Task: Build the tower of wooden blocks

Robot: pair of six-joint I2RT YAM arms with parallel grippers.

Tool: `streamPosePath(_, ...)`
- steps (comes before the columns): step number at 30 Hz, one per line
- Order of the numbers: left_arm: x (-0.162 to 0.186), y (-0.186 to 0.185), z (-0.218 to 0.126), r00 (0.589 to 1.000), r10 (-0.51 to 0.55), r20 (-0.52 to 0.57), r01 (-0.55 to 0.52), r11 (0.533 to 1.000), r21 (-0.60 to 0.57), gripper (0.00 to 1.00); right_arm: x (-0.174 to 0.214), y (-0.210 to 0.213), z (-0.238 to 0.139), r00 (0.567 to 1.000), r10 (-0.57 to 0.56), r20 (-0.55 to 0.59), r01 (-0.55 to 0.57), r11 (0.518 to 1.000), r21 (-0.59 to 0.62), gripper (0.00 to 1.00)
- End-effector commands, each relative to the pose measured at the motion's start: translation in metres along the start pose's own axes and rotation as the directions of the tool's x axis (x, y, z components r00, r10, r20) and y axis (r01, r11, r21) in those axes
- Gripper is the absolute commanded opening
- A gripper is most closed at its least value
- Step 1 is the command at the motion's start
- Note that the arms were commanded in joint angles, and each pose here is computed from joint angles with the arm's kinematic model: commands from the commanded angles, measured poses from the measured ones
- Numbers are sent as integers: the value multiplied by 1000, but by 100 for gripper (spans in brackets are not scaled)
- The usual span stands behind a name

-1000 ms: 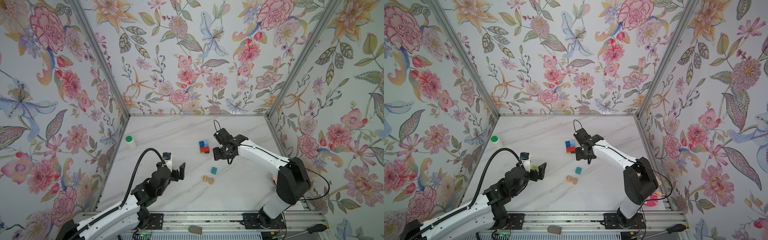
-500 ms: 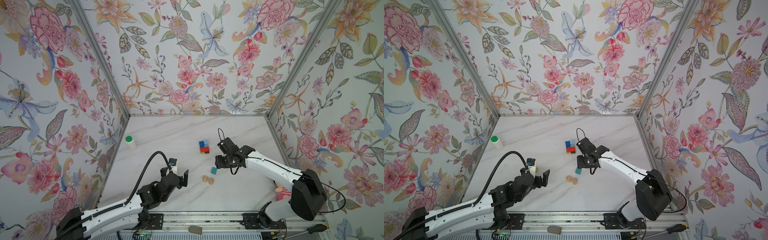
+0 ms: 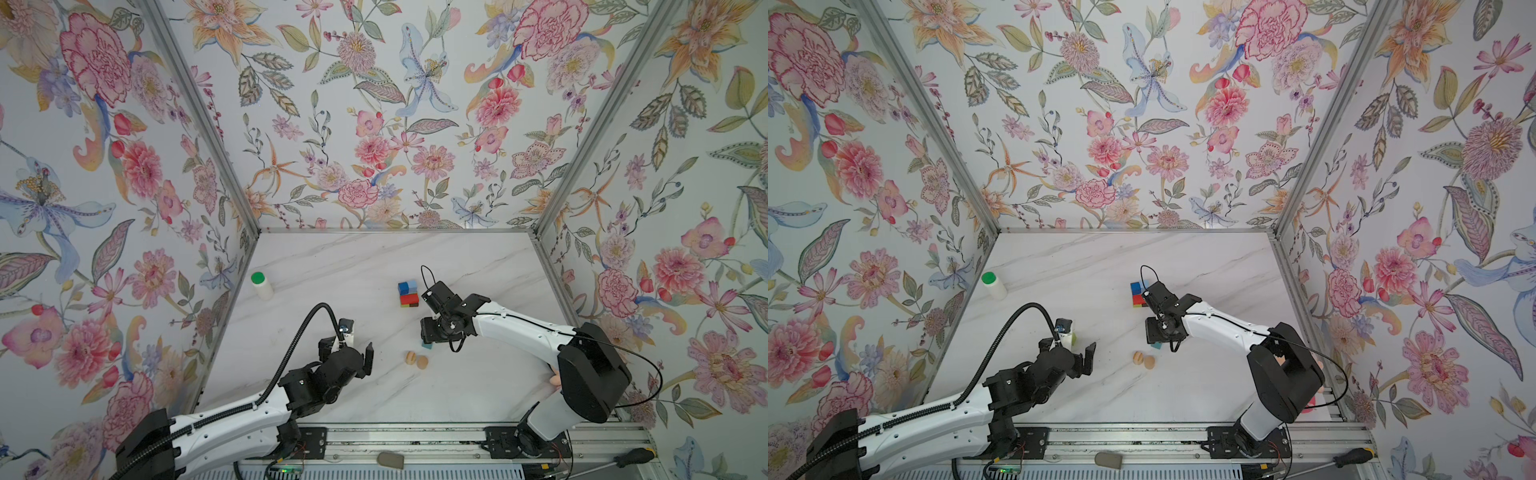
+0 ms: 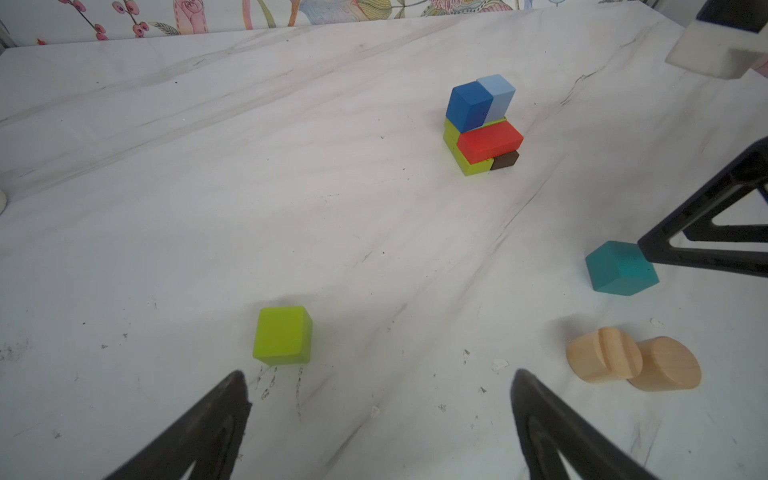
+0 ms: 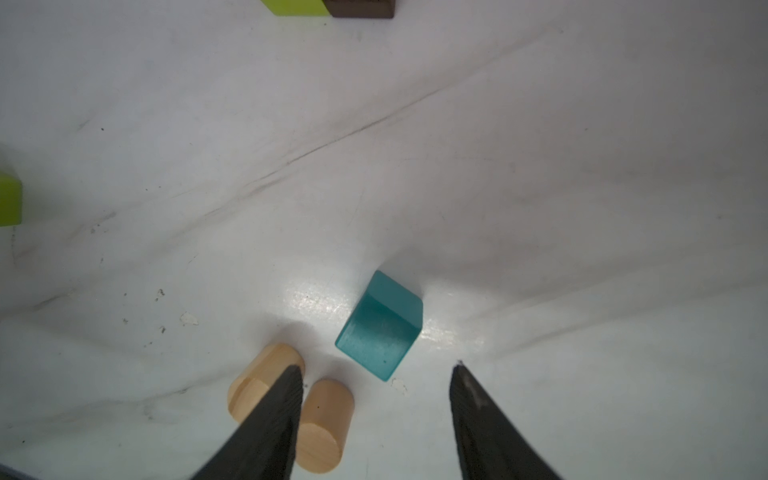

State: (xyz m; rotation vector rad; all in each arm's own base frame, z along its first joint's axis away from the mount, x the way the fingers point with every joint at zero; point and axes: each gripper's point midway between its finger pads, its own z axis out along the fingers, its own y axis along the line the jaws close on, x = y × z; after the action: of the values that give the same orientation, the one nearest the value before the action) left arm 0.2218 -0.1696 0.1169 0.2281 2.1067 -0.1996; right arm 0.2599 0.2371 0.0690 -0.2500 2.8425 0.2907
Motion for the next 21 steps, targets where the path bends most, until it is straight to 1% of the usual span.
streamPosePath(1,-4,-1,4,1000,-1,9,1,1000,18,99,0,3,7,1000,27,-12,-27,1000,2,58)
streamPosePath(9,-8,3,11,1000,-8,12,8,999,41,99,1,2,20,997,58,-43,-57,998,25,56)
streamPosePath(21,-6,6,19,1000,4,2,-4,999,51,99,0,9,28,995,81,-61,-80,997,22,52)
